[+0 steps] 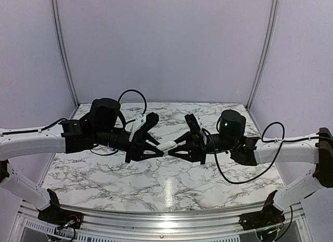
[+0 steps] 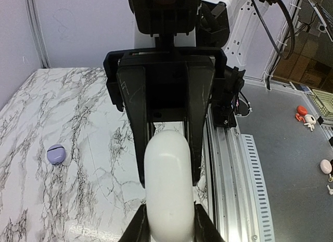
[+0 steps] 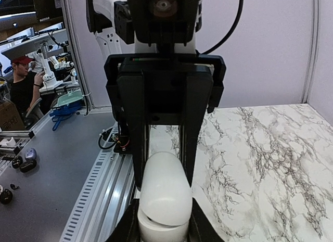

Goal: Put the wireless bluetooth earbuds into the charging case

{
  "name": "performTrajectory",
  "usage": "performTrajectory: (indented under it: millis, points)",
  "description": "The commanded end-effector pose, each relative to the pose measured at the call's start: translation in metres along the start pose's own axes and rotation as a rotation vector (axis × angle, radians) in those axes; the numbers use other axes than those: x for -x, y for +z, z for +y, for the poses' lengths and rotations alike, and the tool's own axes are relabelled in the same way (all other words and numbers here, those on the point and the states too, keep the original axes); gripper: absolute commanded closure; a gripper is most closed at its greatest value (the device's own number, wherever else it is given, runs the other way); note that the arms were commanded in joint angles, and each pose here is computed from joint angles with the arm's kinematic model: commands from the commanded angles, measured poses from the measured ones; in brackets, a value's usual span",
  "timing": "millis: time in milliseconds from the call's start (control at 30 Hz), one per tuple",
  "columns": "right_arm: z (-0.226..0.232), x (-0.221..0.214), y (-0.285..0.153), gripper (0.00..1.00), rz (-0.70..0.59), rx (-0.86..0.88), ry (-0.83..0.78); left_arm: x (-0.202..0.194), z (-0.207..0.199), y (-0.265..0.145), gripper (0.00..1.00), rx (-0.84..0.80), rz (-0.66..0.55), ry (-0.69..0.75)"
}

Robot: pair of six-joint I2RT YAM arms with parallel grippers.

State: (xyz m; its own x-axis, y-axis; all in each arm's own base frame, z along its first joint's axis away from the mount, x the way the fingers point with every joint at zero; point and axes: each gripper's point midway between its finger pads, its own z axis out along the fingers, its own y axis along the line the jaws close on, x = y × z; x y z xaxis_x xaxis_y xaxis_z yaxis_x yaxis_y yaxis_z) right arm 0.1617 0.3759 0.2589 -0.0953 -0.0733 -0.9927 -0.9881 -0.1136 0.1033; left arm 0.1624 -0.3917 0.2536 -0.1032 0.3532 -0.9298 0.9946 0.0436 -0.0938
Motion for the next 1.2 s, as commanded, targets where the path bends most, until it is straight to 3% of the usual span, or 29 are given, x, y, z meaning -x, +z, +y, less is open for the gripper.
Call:
performTrajectory:
  millis: [0, 67, 167, 233, 300, 667, 867, 933, 1100, 1167]
  points:
    - [0.006, 0.012, 0.0, 0.96, -0.017, 0.013, -0.025, 0.014, 0.0, -0.004, 0.79, 0.0, -0.024, 0.018]
    - [0.006, 0.012, 0.0, 0.86, -0.016, 0.013, -0.018, 0.013, -0.001, -0.004, 0.83, -0.003, -0.023, 0.018]
    - [0.005, 0.01, 0.0, 0.56, -0.013, 0.012, 0.003, 0.014, 0.0, -0.006, 0.86, 0.004, -0.028, 0.017]
    - [0.004, 0.008, 0.0, 0.49, -0.013, 0.012, 0.018, 0.016, 0.001, -0.009, 0.87, 0.007, -0.033, 0.019]
    - [0.002, 0.007, -0.002, 0.48, -0.018, 0.01, 0.043, 0.019, 0.001, -0.011, 0.88, 0.011, -0.043, 0.022]
    - [0.001, 0.006, -0.002, 0.58, -0.035, 0.062, 0.086, 0.024, 0.001, -0.013, 0.88, 0.013, -0.069, 0.023]
    - [0.002, 0.009, -0.002, 0.75, -0.038, 0.062, 0.072, 0.022, 0.001, -0.012, 0.88, 0.01, -0.068, 0.016]
    - [0.002, 0.01, -0.002, 0.81, -0.04, 0.061, 0.068, 0.021, 0.002, -0.012, 0.81, 0.015, -0.065, 0.013]
    - [0.002, 0.008, -0.004, 0.91, -0.032, 0.052, 0.058, 0.023, 0.003, -0.015, 0.42, 0.031, -0.073, 0.003]
    - [0.002, 0.007, -0.004, 0.94, -0.025, 0.049, 0.053, 0.026, 0.002, -0.017, 0.36, 0.03, -0.082, 0.0]
